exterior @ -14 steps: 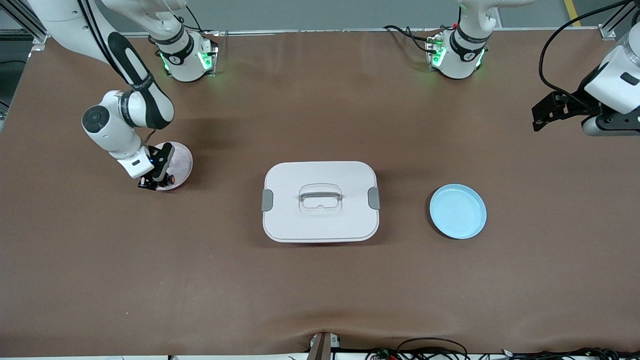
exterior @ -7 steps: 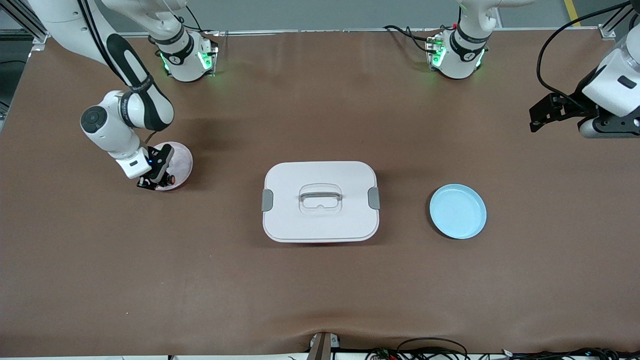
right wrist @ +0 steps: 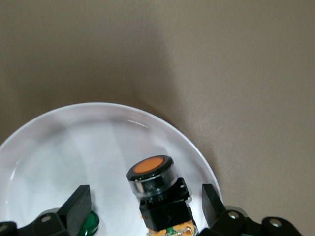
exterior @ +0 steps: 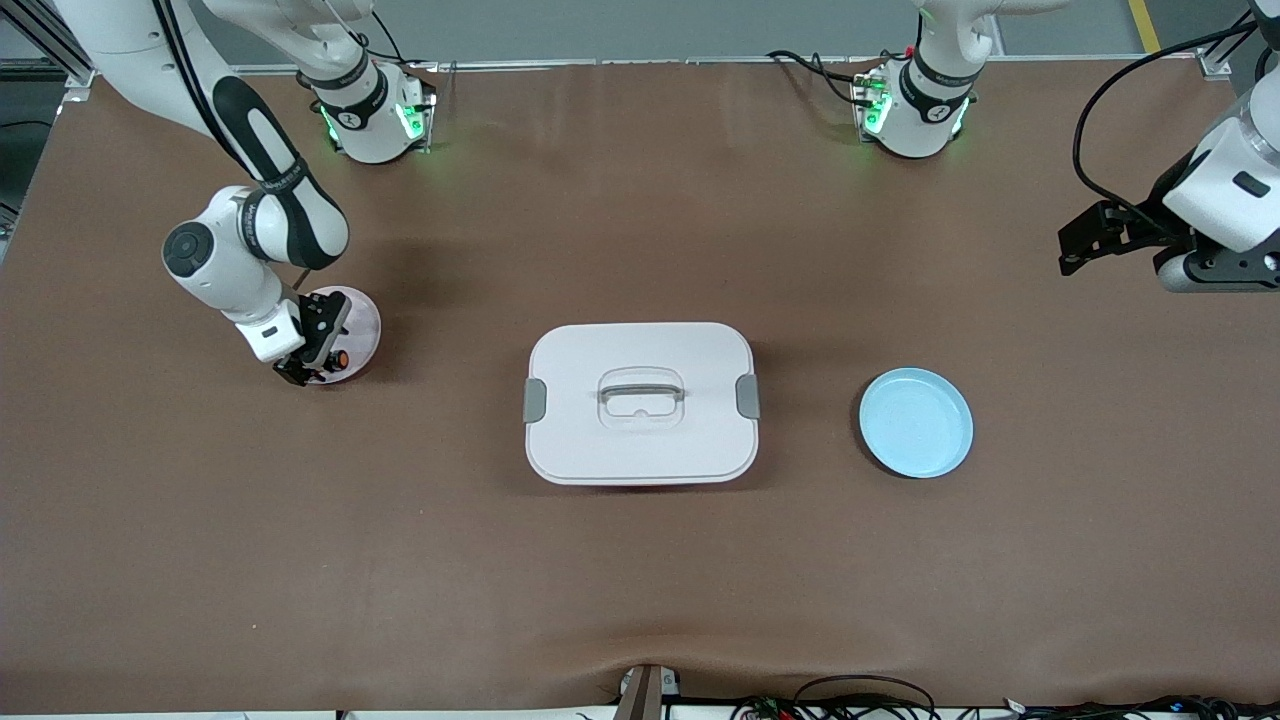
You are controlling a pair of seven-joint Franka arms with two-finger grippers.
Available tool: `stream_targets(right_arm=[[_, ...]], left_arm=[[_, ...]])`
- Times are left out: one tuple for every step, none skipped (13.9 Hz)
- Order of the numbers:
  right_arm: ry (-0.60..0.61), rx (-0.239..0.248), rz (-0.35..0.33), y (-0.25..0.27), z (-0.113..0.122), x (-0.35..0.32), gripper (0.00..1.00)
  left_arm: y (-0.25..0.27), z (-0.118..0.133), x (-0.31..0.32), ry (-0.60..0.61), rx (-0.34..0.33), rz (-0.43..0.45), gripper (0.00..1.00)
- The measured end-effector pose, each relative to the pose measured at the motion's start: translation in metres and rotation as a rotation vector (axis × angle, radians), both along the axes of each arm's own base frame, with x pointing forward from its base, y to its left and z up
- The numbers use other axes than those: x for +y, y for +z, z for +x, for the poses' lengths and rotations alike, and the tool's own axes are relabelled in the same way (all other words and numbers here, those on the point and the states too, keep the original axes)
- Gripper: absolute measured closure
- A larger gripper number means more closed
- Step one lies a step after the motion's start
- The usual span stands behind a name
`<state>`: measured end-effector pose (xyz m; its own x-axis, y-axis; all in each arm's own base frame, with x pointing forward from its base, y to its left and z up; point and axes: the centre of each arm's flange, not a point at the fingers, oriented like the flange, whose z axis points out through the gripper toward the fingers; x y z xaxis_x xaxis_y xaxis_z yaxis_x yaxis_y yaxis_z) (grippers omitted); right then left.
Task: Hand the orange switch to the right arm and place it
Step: 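Lower the orange switch onto the pink-white plate with the right gripper, then open the right gripper and release the switch on the plate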
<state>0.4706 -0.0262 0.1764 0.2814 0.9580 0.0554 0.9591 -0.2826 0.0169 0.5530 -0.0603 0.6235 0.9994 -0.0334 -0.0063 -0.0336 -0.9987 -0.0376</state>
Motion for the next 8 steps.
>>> stream_targets(right_arm=[[-0.001, 0.007, 0.007, 0.004, 0.005, 0.001, 0.00], [-0.002, 0.015, 0.015, 0.010, 0.010, 0.001, 0.00], [-0.004, 0.022, 0.024, 0.017, 0.015, 0.002, 0.00], [-0.011, 0.028, 0.032, 0.025, 0.019, 0.003, 0.00], [-0.024, 0.033, 0.038, 0.032, 0.024, 0.004, 0.00], [-0.038, 0.037, 0.044, 0.039, 0.029, 0.005, 0.00], [-0.054, 0.044, 0.051, 0.046, 0.034, 0.006, 0.00], [-0.074, 0.055, 0.058, 0.054, 0.040, 0.007, 0.00]], left_arm=[[0.000, 0.001, 0.000, 0.000, -0.007, -0.001, 0.00], [0.000, 0.002, 0.000, 0.000, -0.010, -0.001, 0.00], [0.000, 0.002, 0.000, 0.000, -0.011, -0.002, 0.00], [-0.001, 0.003, 0.000, 0.000, -0.011, -0.002, 0.00], [-0.001, 0.003, 0.001, 0.001, -0.010, -0.002, 0.00], [-0.001, 0.004, 0.001, 0.003, -0.011, -0.002, 0.00], [-0.002, 0.005, 0.002, 0.003, -0.014, -0.002, 0.00], [-0.003, 0.006, 0.002, 0.003, -0.019, -0.003, 0.00]])
